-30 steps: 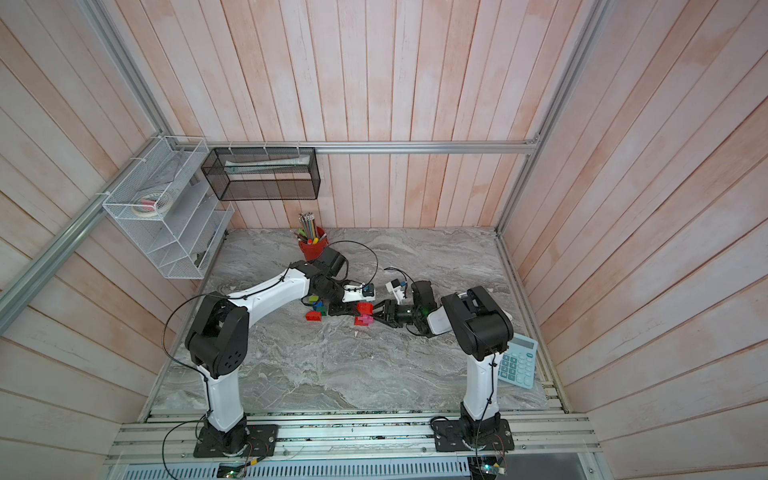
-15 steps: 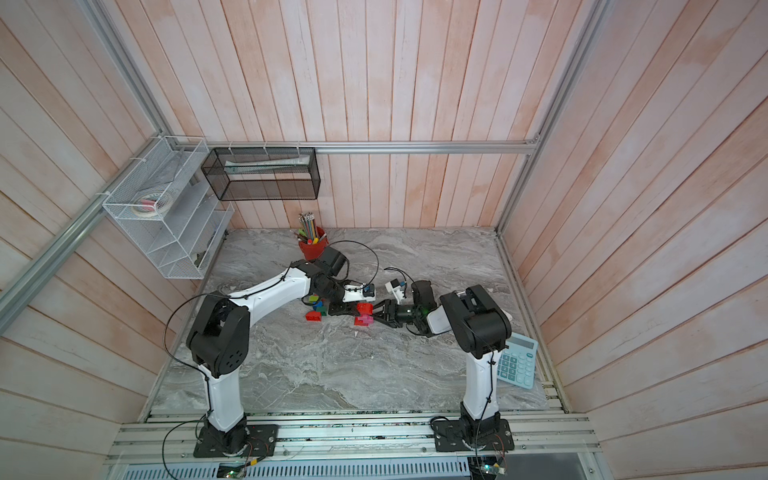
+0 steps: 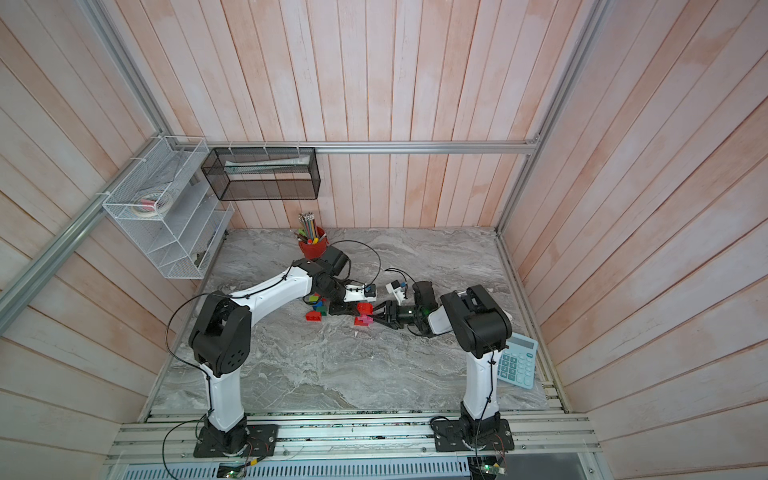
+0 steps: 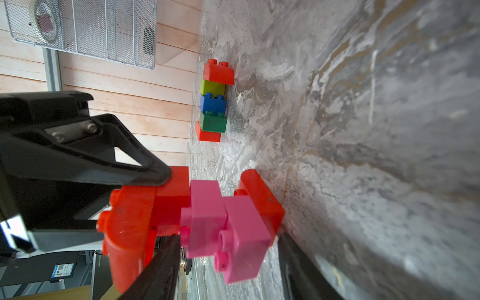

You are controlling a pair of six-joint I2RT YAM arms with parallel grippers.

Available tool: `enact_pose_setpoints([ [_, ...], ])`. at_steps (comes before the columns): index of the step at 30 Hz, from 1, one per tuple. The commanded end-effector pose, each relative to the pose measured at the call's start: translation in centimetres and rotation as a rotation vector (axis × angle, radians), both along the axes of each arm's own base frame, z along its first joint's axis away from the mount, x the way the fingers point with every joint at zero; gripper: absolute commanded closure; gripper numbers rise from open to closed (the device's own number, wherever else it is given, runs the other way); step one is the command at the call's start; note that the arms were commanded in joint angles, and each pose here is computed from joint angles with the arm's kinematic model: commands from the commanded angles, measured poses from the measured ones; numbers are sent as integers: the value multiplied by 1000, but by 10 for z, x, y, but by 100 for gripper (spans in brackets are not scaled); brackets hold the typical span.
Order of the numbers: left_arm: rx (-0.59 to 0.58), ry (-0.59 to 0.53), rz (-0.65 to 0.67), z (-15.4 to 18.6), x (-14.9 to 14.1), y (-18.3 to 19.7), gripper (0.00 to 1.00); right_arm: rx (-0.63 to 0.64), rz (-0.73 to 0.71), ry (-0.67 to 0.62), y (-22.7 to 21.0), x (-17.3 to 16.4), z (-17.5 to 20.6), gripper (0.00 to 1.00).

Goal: Assemble the letter s with lego
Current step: Assemble the lego brick with the lego brick.

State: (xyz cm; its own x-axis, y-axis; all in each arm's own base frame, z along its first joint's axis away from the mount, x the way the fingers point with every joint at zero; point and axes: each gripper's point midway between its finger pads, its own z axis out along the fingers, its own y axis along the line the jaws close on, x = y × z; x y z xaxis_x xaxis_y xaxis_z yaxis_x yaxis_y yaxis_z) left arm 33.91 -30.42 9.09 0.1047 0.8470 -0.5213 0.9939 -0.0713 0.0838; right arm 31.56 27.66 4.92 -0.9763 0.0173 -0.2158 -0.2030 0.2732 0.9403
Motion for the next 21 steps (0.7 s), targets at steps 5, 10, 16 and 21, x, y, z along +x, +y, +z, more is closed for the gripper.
enact_pose_setpoints([
  [5, 130, 29, 27, -35, 1, 18, 70, -18, 16, -12, -11, -6, -2, 38],
  [10, 120, 23, 24, -33, 2, 15, 69, -52, 11, -27, -19, -6, -2, 37],
  [16, 115, 14, 17, -29, 3, 11, 68, -41, -21, 33, -18, -4, -6, 38],
  [21, 118, 15, 16, -28, 3, 11, 68, -30, -14, 63, -10, -5, -5, 37],
])
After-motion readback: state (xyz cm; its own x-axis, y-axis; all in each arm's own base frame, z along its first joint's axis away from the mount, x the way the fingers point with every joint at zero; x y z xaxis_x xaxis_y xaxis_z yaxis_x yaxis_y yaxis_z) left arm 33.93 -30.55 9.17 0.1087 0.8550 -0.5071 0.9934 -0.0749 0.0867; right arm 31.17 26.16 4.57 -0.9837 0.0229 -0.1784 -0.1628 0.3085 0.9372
